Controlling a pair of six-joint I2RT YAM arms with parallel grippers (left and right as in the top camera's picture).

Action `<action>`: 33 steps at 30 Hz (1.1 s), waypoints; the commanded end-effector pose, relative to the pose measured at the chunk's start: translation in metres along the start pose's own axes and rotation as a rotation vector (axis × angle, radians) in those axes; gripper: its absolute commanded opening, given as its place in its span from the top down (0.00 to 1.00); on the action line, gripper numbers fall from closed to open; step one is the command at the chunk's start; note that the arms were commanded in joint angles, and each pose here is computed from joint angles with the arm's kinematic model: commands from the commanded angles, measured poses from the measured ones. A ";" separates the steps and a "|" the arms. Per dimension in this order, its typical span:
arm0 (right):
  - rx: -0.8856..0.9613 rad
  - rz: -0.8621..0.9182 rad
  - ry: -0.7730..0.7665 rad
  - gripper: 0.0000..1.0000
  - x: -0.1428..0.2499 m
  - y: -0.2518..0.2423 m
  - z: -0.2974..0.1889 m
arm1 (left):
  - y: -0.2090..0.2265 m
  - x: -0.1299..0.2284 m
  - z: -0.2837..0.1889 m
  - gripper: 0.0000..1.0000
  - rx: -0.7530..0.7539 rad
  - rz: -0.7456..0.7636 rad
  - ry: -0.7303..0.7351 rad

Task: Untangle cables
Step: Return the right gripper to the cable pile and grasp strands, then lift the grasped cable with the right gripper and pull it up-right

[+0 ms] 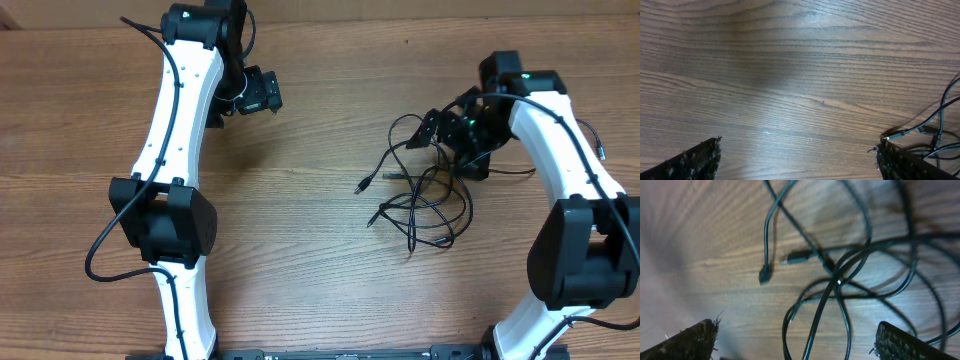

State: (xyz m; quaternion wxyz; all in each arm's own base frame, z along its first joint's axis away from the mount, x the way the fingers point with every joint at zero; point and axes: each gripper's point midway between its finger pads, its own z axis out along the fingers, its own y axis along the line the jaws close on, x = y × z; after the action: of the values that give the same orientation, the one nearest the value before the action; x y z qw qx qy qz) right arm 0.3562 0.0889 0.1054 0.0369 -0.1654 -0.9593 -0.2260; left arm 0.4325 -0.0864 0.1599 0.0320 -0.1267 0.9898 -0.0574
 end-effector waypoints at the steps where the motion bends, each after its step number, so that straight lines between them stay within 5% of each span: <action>1: 0.017 -0.006 0.056 0.00 0.016 0.000 0.014 | 0.002 -0.005 -0.002 0.00 -0.008 -0.010 -0.017; 9: 0.053 -0.028 0.136 0.01 0.043 0.002 0.033 | 0.002 -0.005 -0.002 0.00 -0.008 -0.010 -0.017; 18: 0.087 -0.006 0.208 0.20 0.064 -0.009 0.044 | 0.002 -0.005 -0.002 0.00 -0.008 -0.010 -0.017; 26: 0.063 -0.009 0.199 0.69 0.062 -0.004 0.046 | 0.002 -0.005 -0.002 0.00 -0.008 -0.010 -0.017; 28: 0.055 -0.008 0.201 0.95 0.062 -0.003 0.046 | 0.002 -0.005 -0.002 0.01 -0.008 -0.010 -0.017; 33: 0.043 -0.004 0.212 0.96 0.064 -0.001 0.045 | 0.002 -0.005 -0.002 0.00 -0.008 -0.010 -0.017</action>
State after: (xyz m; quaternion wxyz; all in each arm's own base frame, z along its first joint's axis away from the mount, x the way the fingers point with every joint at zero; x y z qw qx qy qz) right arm 0.2978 0.1226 0.0735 0.1354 -0.1389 -0.9580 -0.2113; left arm 0.4325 -0.0864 0.1599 0.0320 -0.1265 0.9898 -0.0574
